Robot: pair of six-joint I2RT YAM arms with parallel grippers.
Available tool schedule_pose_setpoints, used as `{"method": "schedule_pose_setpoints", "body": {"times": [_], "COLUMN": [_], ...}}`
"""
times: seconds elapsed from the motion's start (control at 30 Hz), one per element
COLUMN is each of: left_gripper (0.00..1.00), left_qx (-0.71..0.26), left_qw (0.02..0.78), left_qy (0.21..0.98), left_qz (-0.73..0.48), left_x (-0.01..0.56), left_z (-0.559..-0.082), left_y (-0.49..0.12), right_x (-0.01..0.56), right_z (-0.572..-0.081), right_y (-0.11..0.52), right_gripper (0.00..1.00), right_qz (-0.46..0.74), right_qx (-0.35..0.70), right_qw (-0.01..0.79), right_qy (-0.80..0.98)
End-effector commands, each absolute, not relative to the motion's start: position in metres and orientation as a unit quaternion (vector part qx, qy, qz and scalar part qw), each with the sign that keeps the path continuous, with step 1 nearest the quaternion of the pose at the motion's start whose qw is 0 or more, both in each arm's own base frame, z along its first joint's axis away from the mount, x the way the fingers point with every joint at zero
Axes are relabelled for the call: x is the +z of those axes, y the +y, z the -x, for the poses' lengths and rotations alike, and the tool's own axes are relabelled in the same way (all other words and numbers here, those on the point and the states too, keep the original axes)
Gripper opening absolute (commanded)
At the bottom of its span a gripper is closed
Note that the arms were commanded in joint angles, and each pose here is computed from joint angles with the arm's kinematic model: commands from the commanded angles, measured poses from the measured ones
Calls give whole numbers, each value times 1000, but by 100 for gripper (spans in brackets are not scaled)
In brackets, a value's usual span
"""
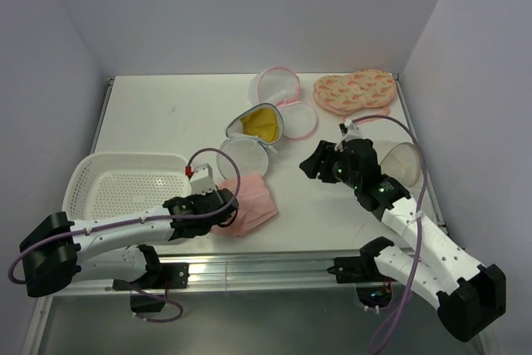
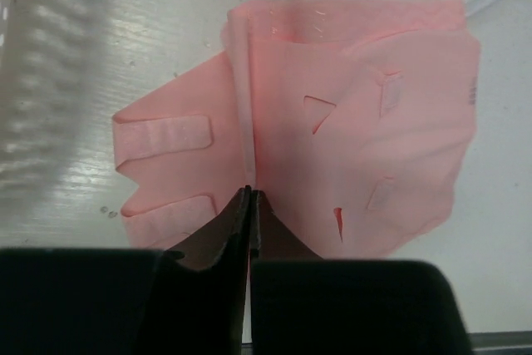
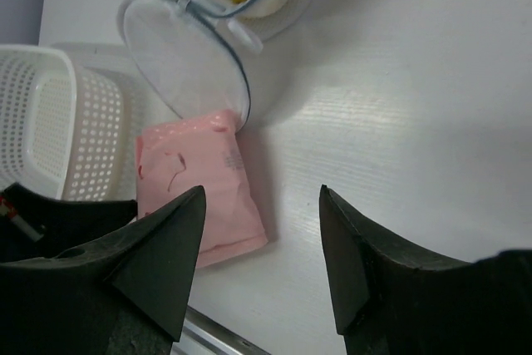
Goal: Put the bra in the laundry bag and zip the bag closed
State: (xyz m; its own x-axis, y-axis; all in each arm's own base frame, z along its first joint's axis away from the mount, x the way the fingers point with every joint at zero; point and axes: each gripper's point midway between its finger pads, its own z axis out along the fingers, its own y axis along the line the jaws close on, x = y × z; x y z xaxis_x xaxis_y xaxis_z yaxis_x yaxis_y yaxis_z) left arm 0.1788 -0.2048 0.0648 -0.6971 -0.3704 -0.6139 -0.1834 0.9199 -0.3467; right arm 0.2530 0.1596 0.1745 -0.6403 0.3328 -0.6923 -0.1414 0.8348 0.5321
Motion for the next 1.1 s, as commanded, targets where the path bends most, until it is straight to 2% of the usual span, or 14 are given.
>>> {"method": "schedule_pose_setpoints", "body": {"times": [0.0,0.17,0.43,0.7,1.07], "left_gripper": [11,28,39,44,45], "left_qx": [-101,-102,-142,-150,-145], "left_qw": [363,364,379,384,384], "left_qy": [910,909,897,897,900], "left_qz": [169,176,178,158,145], "left_x": [57,58,87,87,71], "left_z": [-179,-178,-178,-186,-199], "left_y": [-190,-188,-188,-206,-226], "right_x": [178,153,133,124,99], "right_z": [-250,-242,-235,-234,-229], "right_y": [183,198,217,235,263], "right_gripper": [65,68,74,81,83], "right_qz": [-34,-20,0,17,34], "right_qx": [327,348,373,404,410], "right_qw": [424,399,374,361,334], "right_qy": [844,848,849,840,848]}}
